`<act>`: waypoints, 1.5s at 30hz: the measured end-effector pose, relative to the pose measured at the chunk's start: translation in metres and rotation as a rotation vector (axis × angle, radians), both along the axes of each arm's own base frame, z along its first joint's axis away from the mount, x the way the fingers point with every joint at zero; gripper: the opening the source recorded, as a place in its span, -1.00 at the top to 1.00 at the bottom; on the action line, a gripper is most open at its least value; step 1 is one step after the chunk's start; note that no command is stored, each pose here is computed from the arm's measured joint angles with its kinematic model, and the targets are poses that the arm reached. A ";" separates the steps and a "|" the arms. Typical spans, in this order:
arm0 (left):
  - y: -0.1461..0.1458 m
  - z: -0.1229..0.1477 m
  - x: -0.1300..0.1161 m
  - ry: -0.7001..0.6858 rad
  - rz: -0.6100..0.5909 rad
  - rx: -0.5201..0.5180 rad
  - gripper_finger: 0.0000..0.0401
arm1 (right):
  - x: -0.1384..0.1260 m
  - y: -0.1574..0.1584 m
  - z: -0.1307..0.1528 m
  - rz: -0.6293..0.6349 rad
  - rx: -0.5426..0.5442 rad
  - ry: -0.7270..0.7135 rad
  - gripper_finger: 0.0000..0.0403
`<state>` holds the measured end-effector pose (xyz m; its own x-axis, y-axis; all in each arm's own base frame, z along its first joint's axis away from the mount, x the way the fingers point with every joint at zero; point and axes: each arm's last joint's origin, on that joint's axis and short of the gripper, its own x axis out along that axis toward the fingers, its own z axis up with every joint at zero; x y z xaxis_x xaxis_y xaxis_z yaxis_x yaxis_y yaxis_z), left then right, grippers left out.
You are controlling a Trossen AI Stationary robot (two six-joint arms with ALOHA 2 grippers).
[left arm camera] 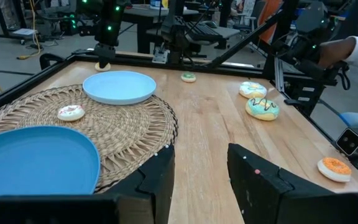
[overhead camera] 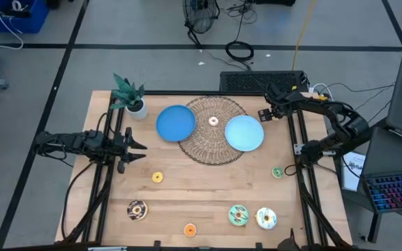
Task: Pick & Place donuts
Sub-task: Put the small yellow donut on the light blue plate
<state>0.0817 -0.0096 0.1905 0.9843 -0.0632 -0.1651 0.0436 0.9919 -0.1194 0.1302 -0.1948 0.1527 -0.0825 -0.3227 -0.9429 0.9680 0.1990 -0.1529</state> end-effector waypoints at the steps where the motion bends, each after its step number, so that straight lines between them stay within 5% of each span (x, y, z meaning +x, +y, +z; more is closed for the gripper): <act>1: 0.000 0.000 0.000 0.000 0.000 0.000 0.25 | 0.000 0.001 -0.001 0.001 0.000 0.001 -0.32; 45: 0.000 0.000 0.000 0.000 0.000 0.000 0.25 | -0.002 0.002 -0.009 -0.097 -0.030 -0.009 -0.32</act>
<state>0.0817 -0.0096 0.1905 0.9843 -0.0628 -0.1652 0.0433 0.9919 -0.1194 0.1285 -0.1932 0.1432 -0.1067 -0.3417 -0.9338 0.9838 0.0997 -0.1489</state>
